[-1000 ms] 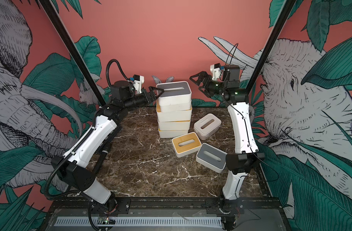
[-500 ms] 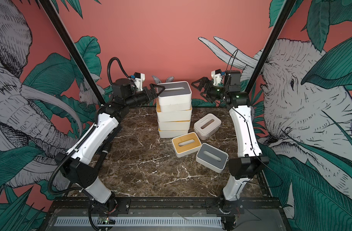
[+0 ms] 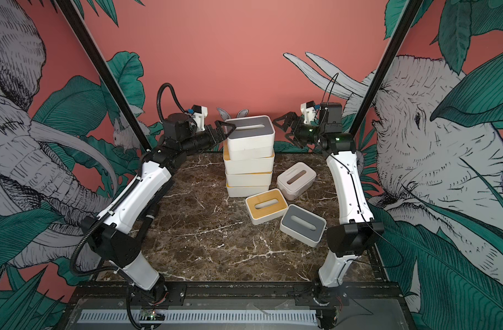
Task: Stack the tissue boxes
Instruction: Adjust the tissue box on the tissue box.
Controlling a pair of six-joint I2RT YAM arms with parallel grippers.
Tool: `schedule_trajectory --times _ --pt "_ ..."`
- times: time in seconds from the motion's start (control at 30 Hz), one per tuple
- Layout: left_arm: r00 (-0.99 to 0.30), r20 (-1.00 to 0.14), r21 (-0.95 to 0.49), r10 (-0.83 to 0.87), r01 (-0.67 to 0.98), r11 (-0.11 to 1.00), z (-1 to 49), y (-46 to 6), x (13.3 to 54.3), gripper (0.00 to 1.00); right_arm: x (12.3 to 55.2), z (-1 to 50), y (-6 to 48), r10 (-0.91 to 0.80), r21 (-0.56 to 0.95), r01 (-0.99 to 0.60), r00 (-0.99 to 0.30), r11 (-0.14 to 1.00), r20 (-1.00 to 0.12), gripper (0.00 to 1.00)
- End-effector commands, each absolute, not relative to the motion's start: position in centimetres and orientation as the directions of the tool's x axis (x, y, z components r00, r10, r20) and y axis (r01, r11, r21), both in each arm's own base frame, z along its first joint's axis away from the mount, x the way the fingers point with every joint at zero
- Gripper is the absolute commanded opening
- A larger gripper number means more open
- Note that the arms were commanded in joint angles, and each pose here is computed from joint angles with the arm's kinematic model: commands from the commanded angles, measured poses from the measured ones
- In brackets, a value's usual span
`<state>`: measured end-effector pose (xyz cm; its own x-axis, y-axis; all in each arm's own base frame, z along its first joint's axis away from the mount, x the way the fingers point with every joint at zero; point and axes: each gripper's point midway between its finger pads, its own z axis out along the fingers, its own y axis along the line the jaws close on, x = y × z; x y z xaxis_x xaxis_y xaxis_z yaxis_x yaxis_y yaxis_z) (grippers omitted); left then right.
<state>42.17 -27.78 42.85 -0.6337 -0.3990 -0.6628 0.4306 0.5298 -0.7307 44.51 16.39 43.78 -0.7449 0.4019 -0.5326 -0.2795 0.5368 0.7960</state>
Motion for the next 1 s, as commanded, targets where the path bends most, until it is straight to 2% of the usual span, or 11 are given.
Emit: schedule_trajectory --times 0.0,0.13,0.23,0.37,0.63,0.73,0.97 --pt "-0.564 -0.688 -0.717 -0.457 0.433 0.546 45.8 -25.0 39.0 0.99 43.2 46.4 16.2 0.401 0.771 -0.354 -0.697 0.529 -0.595 0.99" --pt "-0.587 -0.61 -0.79 -0.532 0.395 0.47 44.8 -24.0 36.9 0.96 43.3 46.3 16.2 0.406 0.776 -0.355 -0.696 0.522 -0.592 0.99" --pt "-0.609 -0.565 -0.821 -0.556 0.346 0.455 43.0 -23.2 35.5 0.81 43.4 46.1 16.1 0.41 0.777 -0.351 -0.696 0.522 -0.589 0.99" --pt "-0.653 -0.521 -0.842 -0.55 0.286 0.458 40.5 -22.8 34.3 0.54 43.3 45.9 16.1 0.409 0.78 -0.347 -0.701 0.52 -0.585 0.99" --pt "-0.73 -0.45 -0.88 -0.515 0.261 0.398 38.3 -26.6 34.7 0.24 42.9 45.2 15.9 0.405 0.782 -0.341 -0.708 0.521 -0.578 0.99" --pt "-0.743 -0.436 -0.886 -0.508 0.255 0.387 37.7 -27.9 35.5 0.16 42.7 44.6 15.9 0.4 0.783 -0.335 -0.716 0.524 -0.573 0.99" --pt "-0.744 -0.411 -0.898 -0.527 0.233 0.372 36.9 -29.2 37.4 0.09 42.6 45.0 16.2 0.404 0.791 -0.366 -0.708 0.491 -0.579 0.99"
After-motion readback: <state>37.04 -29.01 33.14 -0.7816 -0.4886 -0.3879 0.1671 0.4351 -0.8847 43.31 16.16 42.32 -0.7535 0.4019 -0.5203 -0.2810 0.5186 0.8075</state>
